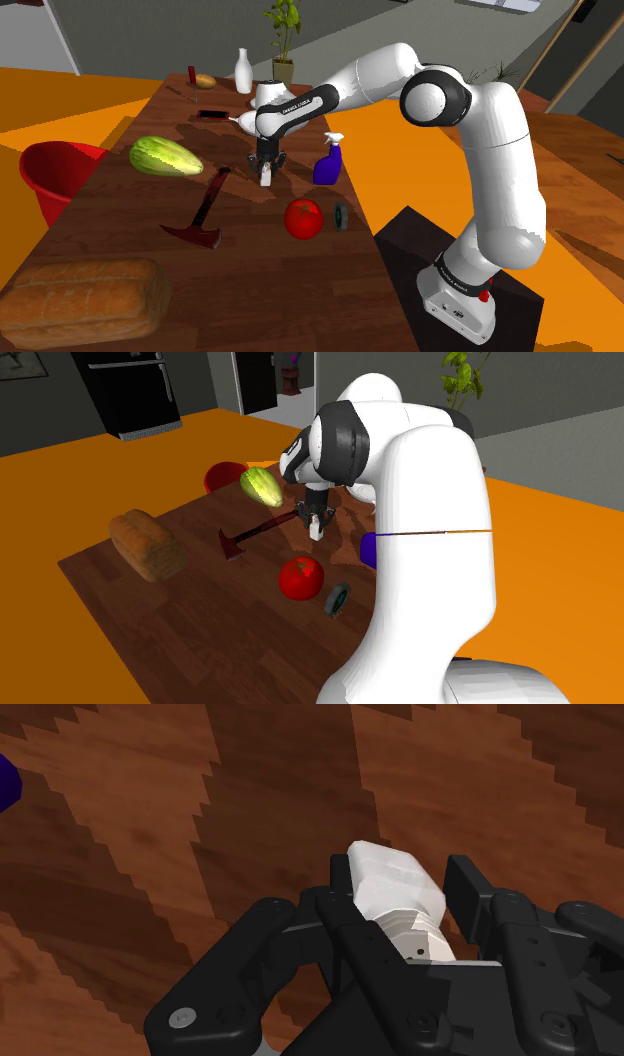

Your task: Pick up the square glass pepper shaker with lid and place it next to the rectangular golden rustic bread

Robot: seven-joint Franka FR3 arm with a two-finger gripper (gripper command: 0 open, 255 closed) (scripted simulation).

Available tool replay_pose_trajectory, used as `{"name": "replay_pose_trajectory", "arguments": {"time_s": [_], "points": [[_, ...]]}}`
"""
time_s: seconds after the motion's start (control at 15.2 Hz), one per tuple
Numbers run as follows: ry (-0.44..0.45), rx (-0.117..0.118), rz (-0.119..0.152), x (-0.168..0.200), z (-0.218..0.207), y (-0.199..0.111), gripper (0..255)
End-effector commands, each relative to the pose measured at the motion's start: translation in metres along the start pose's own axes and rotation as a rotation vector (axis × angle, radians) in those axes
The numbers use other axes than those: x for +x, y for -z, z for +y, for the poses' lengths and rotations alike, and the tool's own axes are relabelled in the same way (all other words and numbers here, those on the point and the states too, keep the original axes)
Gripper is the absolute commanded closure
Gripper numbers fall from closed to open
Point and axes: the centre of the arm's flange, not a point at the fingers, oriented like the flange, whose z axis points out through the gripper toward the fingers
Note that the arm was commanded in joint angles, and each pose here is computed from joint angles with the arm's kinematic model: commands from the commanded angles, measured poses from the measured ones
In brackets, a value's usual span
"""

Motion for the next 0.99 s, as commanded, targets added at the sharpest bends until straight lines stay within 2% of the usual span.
{"name": "replay_pose_trajectory", "arguments": {"time_s": [0.0, 0.26, 0.92], "points": [[0.0, 0.0, 0.0, 0.0, 0.0, 0.0, 255], [0.0, 0.0, 0.0, 0.0, 0.0, 0.0, 255], [0.0, 0.0, 0.0, -0.005, -0.002, 0.052, 255]]}}
